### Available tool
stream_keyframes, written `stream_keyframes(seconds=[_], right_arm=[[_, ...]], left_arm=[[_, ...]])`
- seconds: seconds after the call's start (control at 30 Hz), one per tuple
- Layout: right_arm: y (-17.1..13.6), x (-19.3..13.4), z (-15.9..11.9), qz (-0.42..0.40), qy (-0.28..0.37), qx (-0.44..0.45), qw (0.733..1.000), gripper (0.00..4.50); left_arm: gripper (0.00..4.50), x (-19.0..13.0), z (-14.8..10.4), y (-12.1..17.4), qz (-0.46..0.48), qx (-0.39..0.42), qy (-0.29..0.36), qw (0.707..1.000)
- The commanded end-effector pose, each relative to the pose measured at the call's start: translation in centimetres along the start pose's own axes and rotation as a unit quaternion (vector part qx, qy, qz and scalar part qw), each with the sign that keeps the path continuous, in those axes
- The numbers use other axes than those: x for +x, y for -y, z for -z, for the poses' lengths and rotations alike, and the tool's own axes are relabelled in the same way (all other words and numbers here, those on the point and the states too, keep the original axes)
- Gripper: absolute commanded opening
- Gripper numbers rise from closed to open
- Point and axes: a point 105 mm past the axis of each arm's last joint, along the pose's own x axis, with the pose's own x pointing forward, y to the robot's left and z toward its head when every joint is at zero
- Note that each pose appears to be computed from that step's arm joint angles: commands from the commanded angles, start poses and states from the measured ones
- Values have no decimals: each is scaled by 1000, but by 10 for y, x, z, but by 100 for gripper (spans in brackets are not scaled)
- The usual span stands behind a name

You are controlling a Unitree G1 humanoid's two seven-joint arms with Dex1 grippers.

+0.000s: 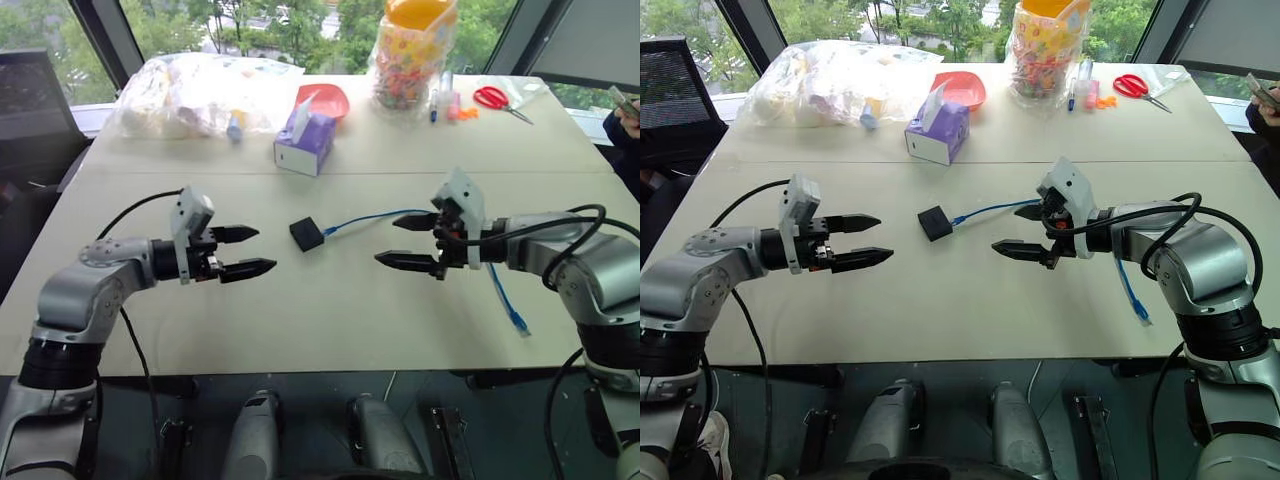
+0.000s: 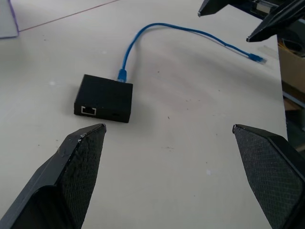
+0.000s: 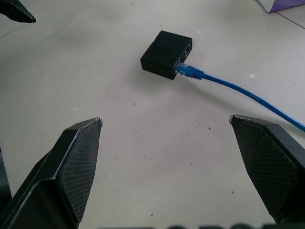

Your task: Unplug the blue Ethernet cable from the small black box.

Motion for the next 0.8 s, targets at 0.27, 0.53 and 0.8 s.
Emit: stream_keyframes(seconds=[0.27,0.53,0.8], right_arm=[[-1,1,-20,16,19,-51,998,450],[2,7,-16,34,7,-83,996,450],[8,11,-22,44,18,-101,994,450]], left_arm=[[446,-1,-1,0,-9,16,9,1000],[446,1,3,-9,-26,27,12,999],[446,1,0,-19,-49,40,16,998]])
